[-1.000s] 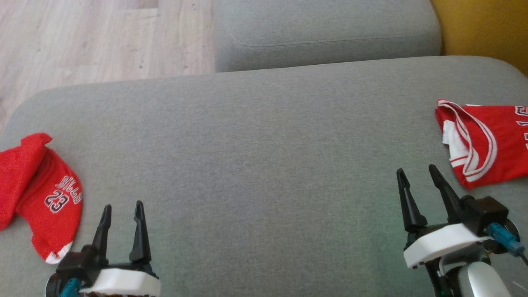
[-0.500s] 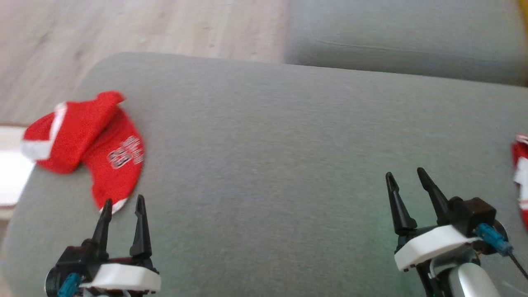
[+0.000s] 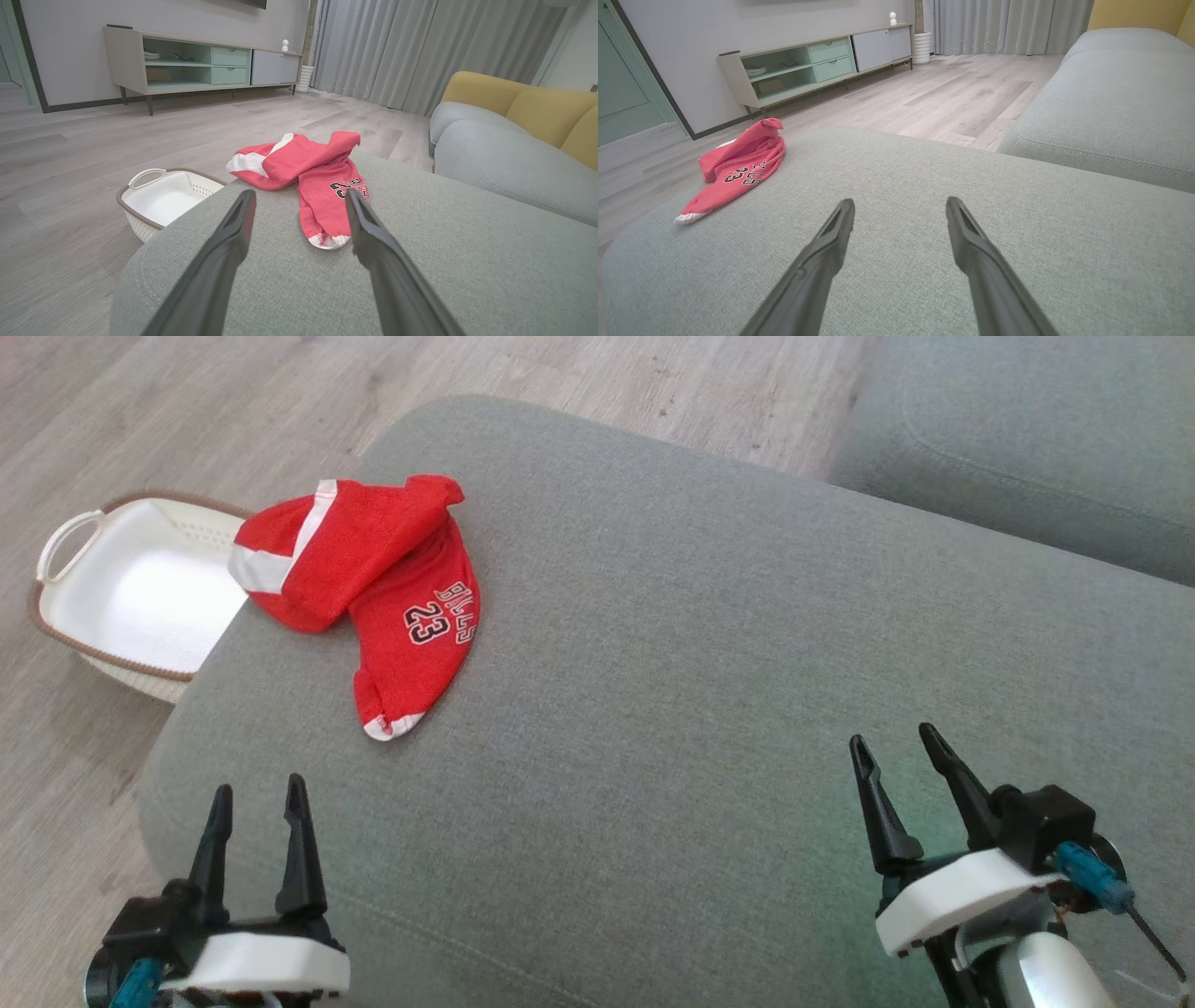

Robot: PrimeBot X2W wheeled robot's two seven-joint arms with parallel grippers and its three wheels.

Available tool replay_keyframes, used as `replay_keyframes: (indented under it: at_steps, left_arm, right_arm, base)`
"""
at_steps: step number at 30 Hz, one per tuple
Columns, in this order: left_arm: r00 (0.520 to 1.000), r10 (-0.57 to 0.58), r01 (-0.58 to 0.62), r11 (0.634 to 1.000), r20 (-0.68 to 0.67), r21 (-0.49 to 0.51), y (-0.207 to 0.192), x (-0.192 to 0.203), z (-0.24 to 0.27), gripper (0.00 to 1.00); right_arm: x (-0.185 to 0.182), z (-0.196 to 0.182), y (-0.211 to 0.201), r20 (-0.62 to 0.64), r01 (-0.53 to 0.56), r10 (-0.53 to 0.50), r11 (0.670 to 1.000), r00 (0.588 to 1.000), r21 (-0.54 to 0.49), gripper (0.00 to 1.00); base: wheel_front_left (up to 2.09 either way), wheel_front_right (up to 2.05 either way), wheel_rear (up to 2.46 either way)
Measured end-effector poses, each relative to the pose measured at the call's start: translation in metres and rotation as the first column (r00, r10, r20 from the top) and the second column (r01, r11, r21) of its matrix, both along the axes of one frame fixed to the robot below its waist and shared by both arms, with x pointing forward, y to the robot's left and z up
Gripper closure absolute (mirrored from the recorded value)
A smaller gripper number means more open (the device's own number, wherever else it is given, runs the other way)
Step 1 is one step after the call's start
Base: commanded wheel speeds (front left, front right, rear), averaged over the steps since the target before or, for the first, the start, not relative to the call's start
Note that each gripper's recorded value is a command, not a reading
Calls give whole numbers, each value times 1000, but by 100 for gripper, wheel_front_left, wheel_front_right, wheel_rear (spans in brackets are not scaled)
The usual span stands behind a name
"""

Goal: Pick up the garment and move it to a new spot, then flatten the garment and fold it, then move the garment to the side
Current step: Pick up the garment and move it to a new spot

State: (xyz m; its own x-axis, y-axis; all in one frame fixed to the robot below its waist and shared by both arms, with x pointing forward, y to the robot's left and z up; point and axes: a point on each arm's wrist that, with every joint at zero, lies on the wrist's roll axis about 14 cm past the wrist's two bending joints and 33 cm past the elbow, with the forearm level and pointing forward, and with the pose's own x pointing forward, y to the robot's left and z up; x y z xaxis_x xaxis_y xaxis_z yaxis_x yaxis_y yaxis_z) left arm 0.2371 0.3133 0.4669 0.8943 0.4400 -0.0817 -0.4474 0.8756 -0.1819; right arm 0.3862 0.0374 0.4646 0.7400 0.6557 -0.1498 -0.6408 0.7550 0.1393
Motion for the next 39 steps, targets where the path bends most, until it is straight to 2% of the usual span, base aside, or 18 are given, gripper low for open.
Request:
replay_keyframes:
  at_steps: [7,13,18,21,26,32,36,39]
  left_arm:
    - [1000,4,-4,1000,26,-5,3,7,10,0]
    - [998,-9,8,1000,59,25,24,32,44,0]
    - [997,-60,59,998,40,33,44,85,78,0]
    - [998,-69,69,997,-3,-26,57,117,79,0]
    - [993,-76,66,992,-85,-108,80,164,67,0]
    - [961,-67,44,995,-269,-92,109,206,27,0]
    - [906,-119,42,980,-406,-193,98,229,-31,0]
    - [843,-170,30,962,-509,-271,84,240,-76,0]
  right_arm:
    - [3,-4,-1,-11,5,-5,1000,1000,2,0]
    - [10,-4,-6,-13,25,-25,1000,1000,15,0]
    - [23,-7,-14,-21,53,-52,998,998,25,0]
    - [32,-12,-23,-23,70,-70,997,997,11,0]
    - [54,-17,-40,-15,100,-100,995,995,-5,0]
    - [78,-32,-70,-18,175,-175,984,984,-29,0]
    - [83,-55,-94,-51,225,-229,972,972,-65,0]
    - [83,-70,-110,-77,257,-264,962,961,-93,0]
  base:
    - [0,0,0]
    - [0,0,0]
    - [0,0,0]
    - [0,0,0]
    - [0,0,0]
    - [0,0,0]
    - [0,0,0]
    - [0,0,0]
